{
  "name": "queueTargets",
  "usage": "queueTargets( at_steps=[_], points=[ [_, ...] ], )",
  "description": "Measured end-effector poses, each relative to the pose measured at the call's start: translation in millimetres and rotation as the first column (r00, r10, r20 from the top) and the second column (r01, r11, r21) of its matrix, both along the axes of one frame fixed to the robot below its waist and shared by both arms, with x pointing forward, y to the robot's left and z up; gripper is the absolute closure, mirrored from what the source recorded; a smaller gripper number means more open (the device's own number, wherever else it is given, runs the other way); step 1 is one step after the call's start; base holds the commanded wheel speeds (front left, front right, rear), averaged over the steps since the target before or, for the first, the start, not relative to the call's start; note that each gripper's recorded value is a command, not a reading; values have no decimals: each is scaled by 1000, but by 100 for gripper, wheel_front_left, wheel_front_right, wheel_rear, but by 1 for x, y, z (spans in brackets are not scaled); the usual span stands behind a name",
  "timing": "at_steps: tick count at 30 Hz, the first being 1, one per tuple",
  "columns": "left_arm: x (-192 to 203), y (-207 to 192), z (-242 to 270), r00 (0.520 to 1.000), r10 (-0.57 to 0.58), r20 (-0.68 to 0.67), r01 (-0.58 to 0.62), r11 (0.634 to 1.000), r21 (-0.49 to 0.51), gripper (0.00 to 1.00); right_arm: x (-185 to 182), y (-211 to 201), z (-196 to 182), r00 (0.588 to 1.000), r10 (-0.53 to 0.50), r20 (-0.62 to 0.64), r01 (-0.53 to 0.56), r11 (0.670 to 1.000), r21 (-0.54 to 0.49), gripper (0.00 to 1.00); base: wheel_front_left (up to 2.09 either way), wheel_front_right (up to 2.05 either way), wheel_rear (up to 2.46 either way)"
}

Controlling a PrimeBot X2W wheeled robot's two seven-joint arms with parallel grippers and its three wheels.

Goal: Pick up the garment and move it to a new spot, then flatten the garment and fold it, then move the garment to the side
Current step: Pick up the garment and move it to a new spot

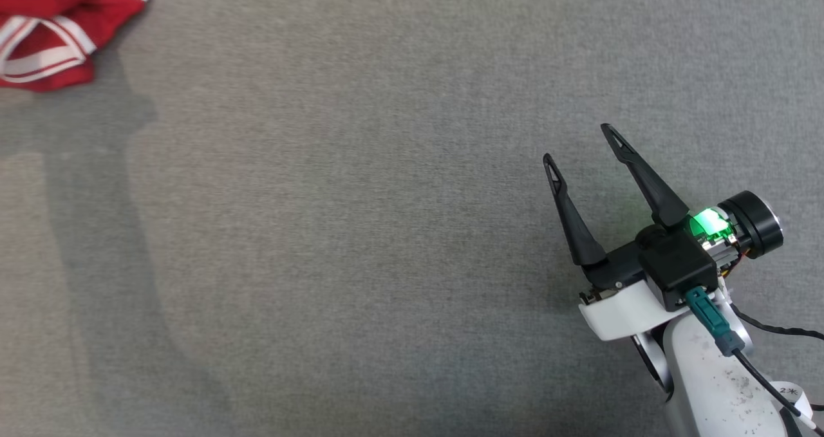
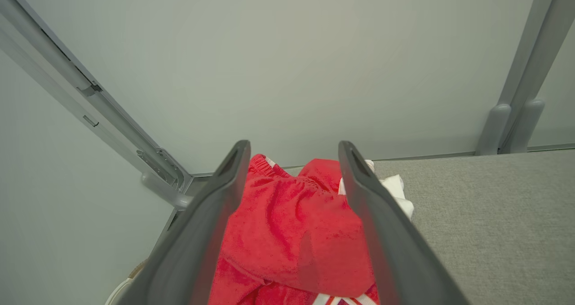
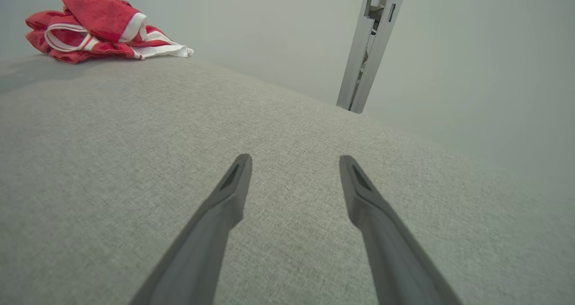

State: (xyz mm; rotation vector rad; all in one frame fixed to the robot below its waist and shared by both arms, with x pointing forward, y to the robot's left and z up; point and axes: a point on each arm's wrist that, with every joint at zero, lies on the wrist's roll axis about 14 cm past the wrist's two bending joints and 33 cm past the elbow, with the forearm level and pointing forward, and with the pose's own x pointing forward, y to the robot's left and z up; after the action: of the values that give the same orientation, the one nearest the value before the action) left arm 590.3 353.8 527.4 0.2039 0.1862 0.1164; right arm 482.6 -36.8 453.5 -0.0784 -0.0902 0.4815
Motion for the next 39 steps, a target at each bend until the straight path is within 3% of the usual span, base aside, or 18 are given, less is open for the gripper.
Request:
queueTargets(
  at_steps=[9,15,20,21,22,23,24,30,39],
  points=[
    [40,-53,-104,955,-131,-268,132,991,-14,0,0,-25,-51,992,-60,-115,56,998,-38,0,0,0,0],
    [39,-34,-141,916,-63,-396,92,994,55,0,1,-33,-63,988,-81,-134,75,996,-51,0,0,0,0],
    [37,-20,-152,908,-2,-419,35,997,72,0,3,-36,-66,986,-91,-138,84,995,-54,0,0,0,0],
    [37,-16,-151,910,9,-415,21,997,69,5,3,-36,-66,986,-91,-138,85,995,-53,0,0,0,0],
    [37,-14,-148,915,17,-402,11,998,67,65,4,-36,-66,986,-91,-137,85,995,-52,0,0,0,0],
    [38,-12,-145,922,20,-387,3,998,60,65,4,-36,-66,986,-91,-137,85,995,-51,0,0,0,0],
    [40,-11,-140,931,24,-364,-7,999,46,100,4,-36,-65,986,-91,-137,85,995,-47,0,0,0,0],
    [38,-7,-119,955,37,-294,-41,999,-10,100,4,-32,-59,988,-81,-132,77,997,-31,0,0,0,0],
    [35,3,-45,992,13,-129,-6,999,53,100,-2,-32,-30,991,-82,-103,83,997,7,0,0,0,0]
  ],
)
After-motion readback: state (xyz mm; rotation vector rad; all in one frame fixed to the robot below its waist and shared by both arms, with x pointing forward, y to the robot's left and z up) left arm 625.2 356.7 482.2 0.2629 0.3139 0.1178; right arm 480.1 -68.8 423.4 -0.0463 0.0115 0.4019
